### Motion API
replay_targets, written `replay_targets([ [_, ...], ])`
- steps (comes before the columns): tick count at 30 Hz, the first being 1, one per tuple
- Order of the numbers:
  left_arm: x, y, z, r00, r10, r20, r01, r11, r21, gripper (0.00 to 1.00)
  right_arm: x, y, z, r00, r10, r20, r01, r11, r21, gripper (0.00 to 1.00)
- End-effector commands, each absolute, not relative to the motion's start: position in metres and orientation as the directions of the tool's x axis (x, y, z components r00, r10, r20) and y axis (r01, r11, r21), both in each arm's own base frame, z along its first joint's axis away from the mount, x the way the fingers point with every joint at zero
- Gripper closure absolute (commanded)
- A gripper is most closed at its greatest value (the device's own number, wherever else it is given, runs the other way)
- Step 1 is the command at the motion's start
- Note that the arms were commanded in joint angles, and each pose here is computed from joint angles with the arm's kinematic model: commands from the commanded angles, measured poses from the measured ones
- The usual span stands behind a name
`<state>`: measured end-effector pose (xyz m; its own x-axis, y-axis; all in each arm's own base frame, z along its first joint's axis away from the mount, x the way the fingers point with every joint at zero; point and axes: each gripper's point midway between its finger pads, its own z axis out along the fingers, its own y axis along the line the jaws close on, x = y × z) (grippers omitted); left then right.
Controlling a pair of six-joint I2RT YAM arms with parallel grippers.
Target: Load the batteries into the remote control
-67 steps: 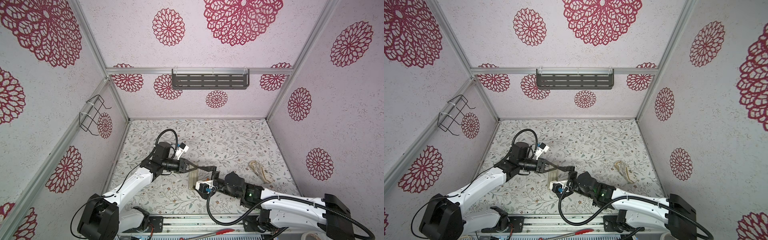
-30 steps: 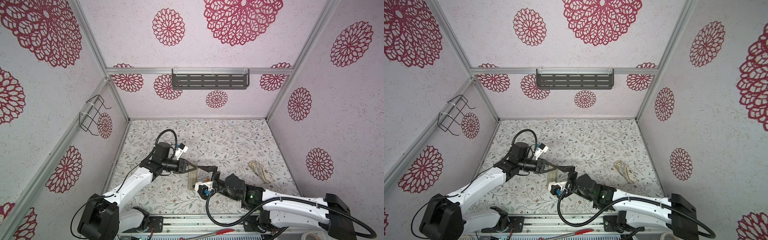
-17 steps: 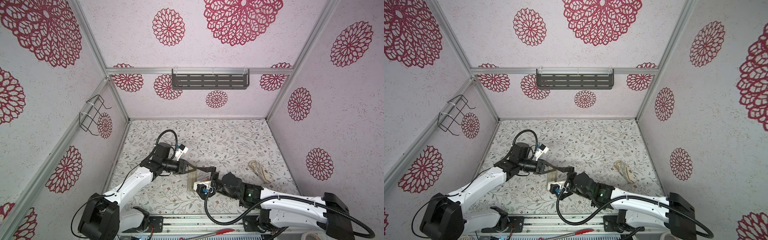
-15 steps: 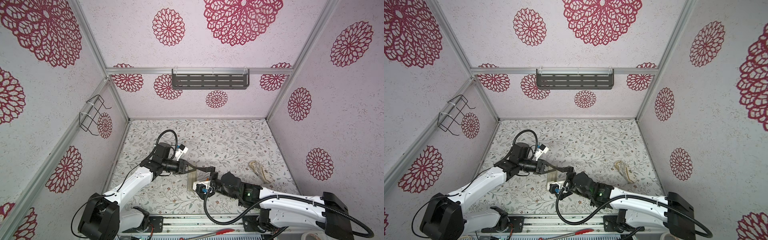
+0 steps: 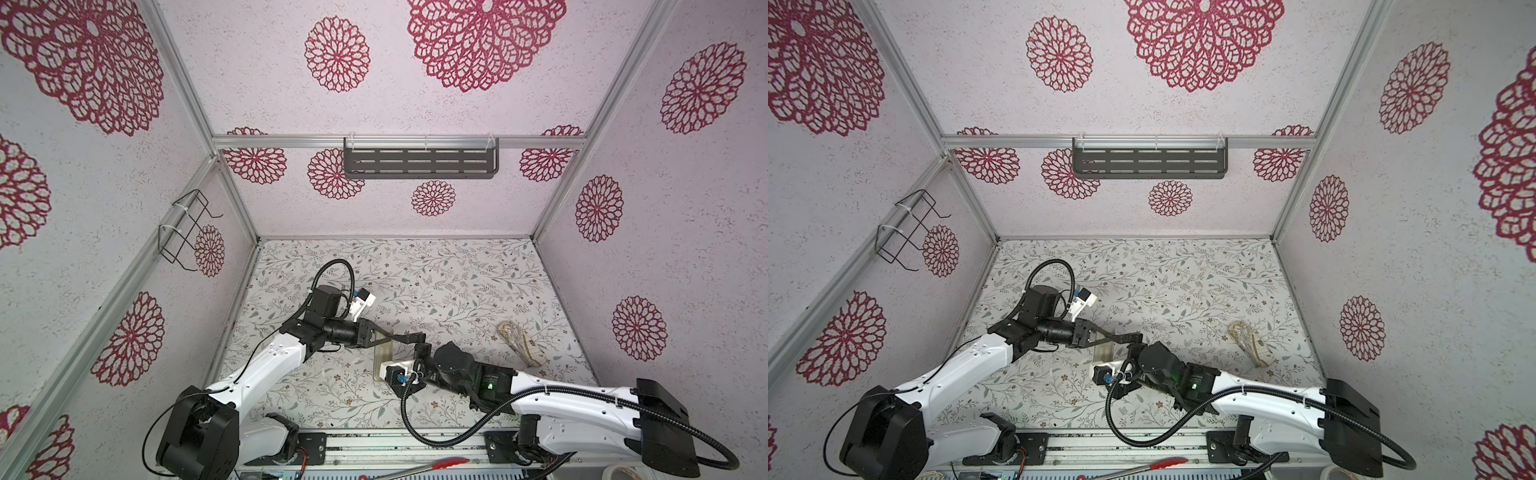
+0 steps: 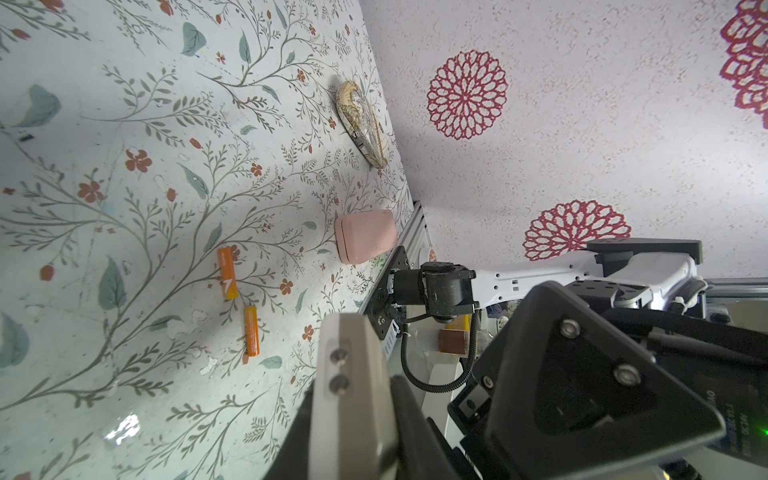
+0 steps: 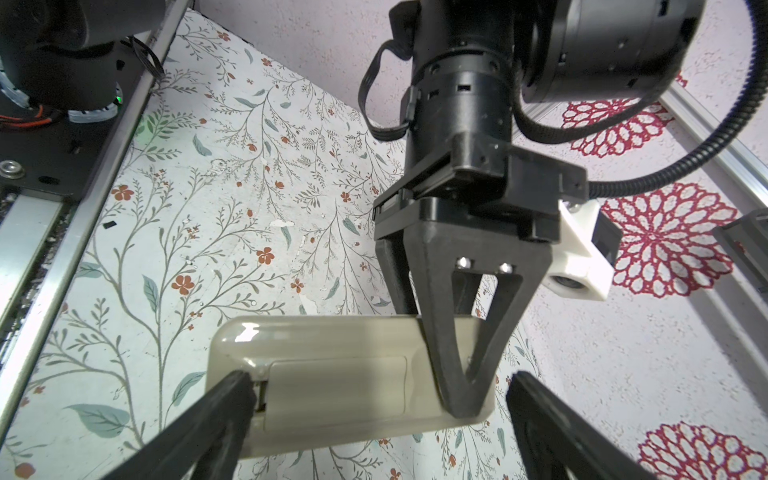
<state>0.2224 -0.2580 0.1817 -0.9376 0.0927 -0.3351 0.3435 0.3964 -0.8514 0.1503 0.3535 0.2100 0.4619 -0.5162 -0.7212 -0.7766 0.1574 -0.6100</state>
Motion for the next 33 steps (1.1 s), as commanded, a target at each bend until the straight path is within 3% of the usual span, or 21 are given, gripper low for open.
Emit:
replay_targets([
  [1, 0.220, -0.264, 0.197, -0.928, 0.116, -0.354, 0.372, 0.343, -0.863, 1.00, 0.166, 0.353, 0.220, 0.451, -0.546, -0.706, -0.738, 0.216, -0.639, 0.01],
  [15, 0.222, -0.264, 0.193, -0.931, 0.115, -0.346, 0.364, 0.352, -0.862, 1.00, 0.185, 0.339, 0.241, 0.448, -0.554, -0.701, -0.639, 0.350, -0.685, 0.01],
  [33, 0.223, -0.264, 0.193, -0.932, 0.110, -0.346, 0.362, 0.359, -0.861, 1.00, 0.183, 0.333, 0.258, 0.471, -0.506, -0.723, -0.613, 0.402, -0.680, 0.01],
])
